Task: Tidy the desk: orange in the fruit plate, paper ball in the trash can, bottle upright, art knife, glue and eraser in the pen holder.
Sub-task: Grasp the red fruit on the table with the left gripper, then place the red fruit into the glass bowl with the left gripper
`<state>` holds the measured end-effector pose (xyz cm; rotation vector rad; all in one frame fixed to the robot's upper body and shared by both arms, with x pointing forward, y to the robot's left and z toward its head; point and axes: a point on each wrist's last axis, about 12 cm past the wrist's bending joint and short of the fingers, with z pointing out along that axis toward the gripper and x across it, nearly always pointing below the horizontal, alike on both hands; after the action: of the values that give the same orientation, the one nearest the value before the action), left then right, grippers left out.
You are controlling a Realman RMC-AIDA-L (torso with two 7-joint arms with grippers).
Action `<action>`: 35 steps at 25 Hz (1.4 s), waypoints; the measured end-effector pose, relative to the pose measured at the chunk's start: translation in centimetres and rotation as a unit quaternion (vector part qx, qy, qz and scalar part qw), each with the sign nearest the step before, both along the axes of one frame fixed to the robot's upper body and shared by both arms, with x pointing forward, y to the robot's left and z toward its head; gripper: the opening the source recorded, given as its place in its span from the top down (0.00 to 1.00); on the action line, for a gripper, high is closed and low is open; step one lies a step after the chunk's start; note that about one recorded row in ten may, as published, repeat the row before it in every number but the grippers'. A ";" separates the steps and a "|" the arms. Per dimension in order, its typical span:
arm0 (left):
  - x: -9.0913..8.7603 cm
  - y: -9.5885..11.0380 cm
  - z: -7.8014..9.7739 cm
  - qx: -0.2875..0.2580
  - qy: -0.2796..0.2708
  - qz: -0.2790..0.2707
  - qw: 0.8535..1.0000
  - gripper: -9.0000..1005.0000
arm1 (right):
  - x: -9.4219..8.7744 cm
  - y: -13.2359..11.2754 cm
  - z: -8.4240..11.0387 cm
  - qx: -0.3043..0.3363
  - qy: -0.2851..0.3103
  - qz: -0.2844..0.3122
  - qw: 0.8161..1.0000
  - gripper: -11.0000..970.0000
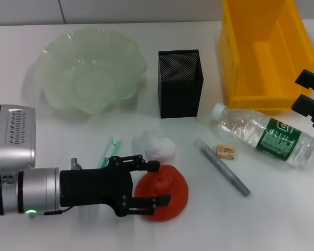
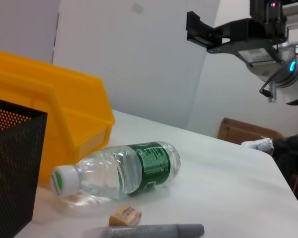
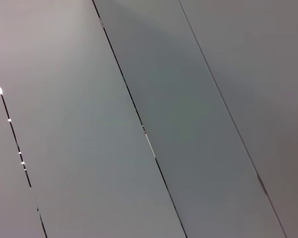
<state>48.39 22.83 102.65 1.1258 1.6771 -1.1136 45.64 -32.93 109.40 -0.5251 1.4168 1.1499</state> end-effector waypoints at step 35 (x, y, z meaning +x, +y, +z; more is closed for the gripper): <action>-0.9 -0.2 -0.8 -0.012 -0.011 0.006 1.000 0.76 | 0.7 0.0 0.4 0.014 0.024 0.011 1.000 0.16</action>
<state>47.52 22.58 101.86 1.1077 1.6472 -1.1079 46.33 -32.92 109.84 -0.4966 1.4366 1.2057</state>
